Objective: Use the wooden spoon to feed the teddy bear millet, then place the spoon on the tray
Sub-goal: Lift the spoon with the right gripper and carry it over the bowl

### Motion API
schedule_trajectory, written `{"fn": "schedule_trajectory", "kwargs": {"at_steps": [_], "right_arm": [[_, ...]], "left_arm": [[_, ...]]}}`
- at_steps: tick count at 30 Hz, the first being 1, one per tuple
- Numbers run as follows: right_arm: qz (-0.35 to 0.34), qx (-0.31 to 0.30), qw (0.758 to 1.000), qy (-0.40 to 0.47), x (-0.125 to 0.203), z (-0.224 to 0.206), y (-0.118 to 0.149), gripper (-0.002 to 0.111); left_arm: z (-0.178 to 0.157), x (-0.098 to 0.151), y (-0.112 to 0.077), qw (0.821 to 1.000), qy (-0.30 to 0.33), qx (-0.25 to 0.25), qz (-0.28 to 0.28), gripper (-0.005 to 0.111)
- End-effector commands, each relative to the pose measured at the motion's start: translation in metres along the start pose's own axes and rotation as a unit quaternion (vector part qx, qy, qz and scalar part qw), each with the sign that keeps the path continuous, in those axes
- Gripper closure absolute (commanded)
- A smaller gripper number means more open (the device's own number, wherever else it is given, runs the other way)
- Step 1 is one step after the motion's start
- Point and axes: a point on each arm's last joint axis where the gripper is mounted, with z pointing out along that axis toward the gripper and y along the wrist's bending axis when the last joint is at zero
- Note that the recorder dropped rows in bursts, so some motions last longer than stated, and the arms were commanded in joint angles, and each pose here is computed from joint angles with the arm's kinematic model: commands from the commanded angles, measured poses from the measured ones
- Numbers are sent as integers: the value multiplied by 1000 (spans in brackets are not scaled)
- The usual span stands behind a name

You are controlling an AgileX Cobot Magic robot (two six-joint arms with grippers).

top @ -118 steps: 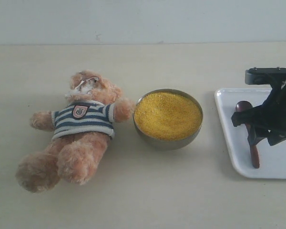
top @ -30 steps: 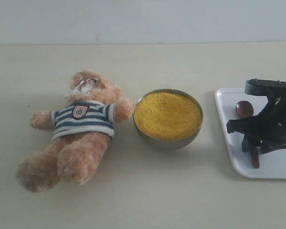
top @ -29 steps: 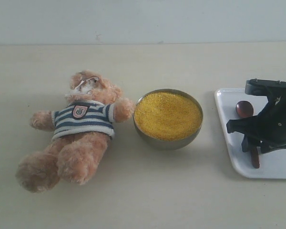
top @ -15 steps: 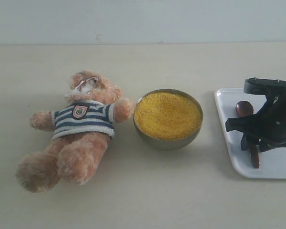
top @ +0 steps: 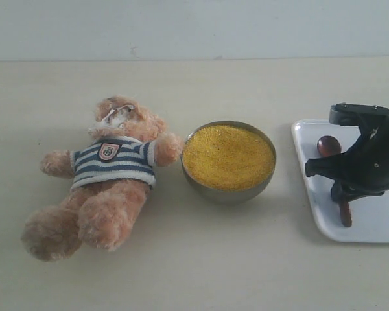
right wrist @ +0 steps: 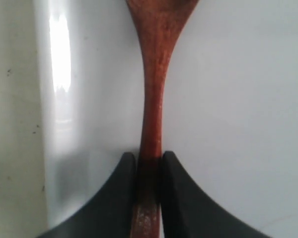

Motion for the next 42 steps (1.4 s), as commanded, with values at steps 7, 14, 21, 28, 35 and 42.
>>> {"fn": "schedule_trajectory", "kwargs": {"at_steps": [7,14,21,28,35,42], "right_arm": [[-66,29,997,32,-17,-42,1,109],[-94,45,994,41,-22,-68,1,109],[-189,58,978,69,-17,-84,37,109],[-269,90,956,68,-19,-107,77,109],[-335,121,933,54,-18,-129,109,109],[-375,144,915,39,-14,-135,125,109]], "left_arm": [[0,-2,0,1000,-5,3,-5,103],[0,-2,0,1000,-4,3,-5,103],[0,-2,0,1000,-4,3,-5,103],[0,-2,0,1000,-4,3,-5,103],[0,-2,0,1000,-5,3,-5,103],[0,-2,0,1000,-5,3,-5,103]]}}
